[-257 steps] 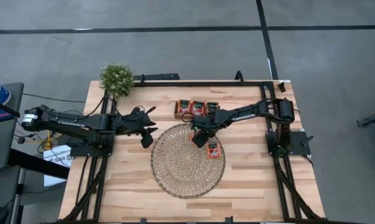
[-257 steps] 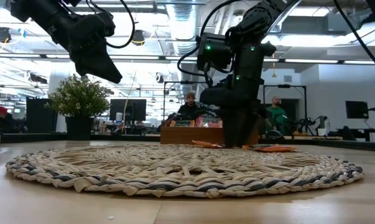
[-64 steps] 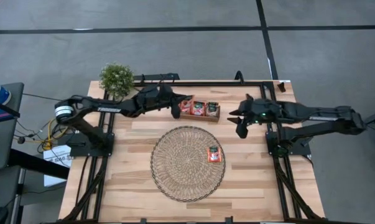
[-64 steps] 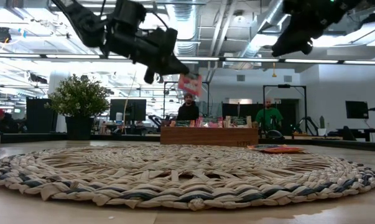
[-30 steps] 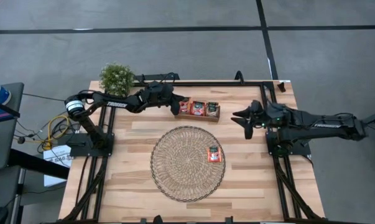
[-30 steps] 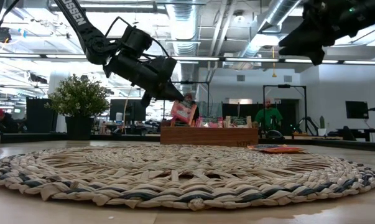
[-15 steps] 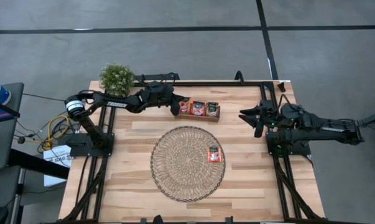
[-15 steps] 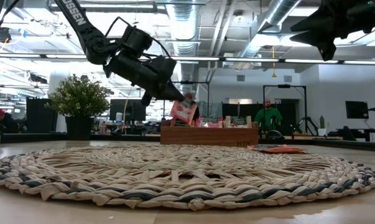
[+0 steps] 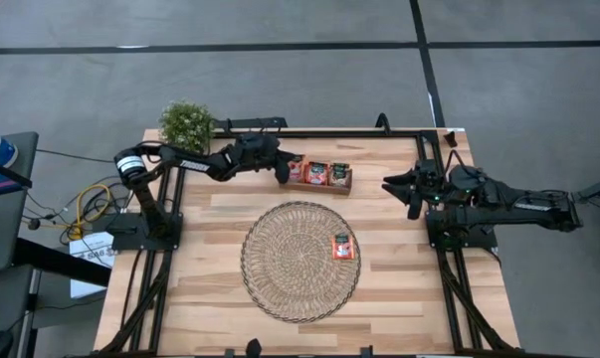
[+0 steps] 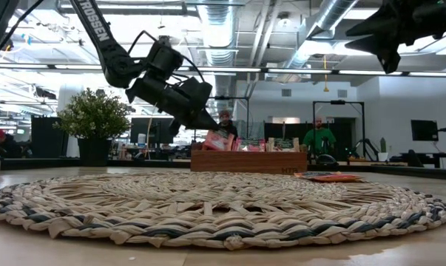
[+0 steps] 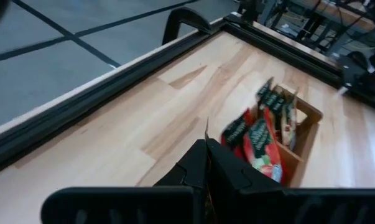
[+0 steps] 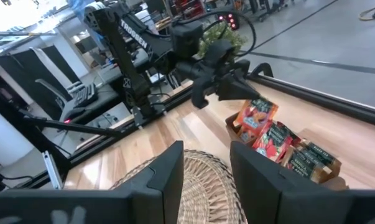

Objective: Pick & Place Tea
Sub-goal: Put the orange tea bag into the left section of the wooden organizer

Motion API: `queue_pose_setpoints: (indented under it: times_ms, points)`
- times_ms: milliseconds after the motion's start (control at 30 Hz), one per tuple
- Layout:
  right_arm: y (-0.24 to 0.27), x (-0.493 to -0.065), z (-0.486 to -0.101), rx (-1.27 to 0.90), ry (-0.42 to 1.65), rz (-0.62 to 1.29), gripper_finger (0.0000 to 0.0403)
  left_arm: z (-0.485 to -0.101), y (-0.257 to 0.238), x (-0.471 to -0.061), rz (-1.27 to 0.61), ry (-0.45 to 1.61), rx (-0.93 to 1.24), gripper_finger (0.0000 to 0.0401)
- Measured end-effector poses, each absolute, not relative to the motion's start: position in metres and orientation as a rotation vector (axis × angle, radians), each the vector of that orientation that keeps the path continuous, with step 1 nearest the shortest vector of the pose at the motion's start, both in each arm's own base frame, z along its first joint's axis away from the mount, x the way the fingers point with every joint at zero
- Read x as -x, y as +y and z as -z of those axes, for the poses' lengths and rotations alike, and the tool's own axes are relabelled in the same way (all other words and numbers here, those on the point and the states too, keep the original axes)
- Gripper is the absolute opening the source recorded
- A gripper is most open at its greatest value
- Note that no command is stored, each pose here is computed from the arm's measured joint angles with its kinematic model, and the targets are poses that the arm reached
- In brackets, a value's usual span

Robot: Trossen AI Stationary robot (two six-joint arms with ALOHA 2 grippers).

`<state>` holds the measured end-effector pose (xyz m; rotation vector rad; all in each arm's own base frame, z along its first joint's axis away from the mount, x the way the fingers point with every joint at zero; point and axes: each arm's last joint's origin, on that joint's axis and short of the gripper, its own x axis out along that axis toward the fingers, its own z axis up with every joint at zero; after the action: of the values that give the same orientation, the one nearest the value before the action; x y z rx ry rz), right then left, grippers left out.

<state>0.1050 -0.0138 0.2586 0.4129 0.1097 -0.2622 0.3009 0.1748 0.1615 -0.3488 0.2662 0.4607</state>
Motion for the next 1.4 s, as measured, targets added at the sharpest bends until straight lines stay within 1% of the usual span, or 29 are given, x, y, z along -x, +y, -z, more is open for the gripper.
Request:
queue_pose_setpoints:
  times_ms: [367, 767, 1033, 1400]
  points:
    - [-0.0137, -0.1050, -0.2586, -0.413, 0.110, 0.259, 0.0124, -0.1545, 0.1740, -0.2982, -0.462, 0.351, 0.329, 0.0000]
    - [-0.0137, -0.1050, -0.2586, -0.414, 0.110, 0.260, 0.0124, -0.1573, 0.1747, -0.2992, -0.460, 0.328, 0.284, 0.0000]
    - [-0.0137, -0.1050, -0.2586, -0.414, 0.109, 0.260, 0.0124, -0.1580, 0.1748, -0.2995, -0.449, 0.335, 0.216, 0.0000]
    - [-0.0137, -0.1050, -0.2587, -0.439, 0.106, 0.262, 0.0124, -0.1578, 0.1747, -0.2995, -0.447, 0.340, 0.210, 0.0000]
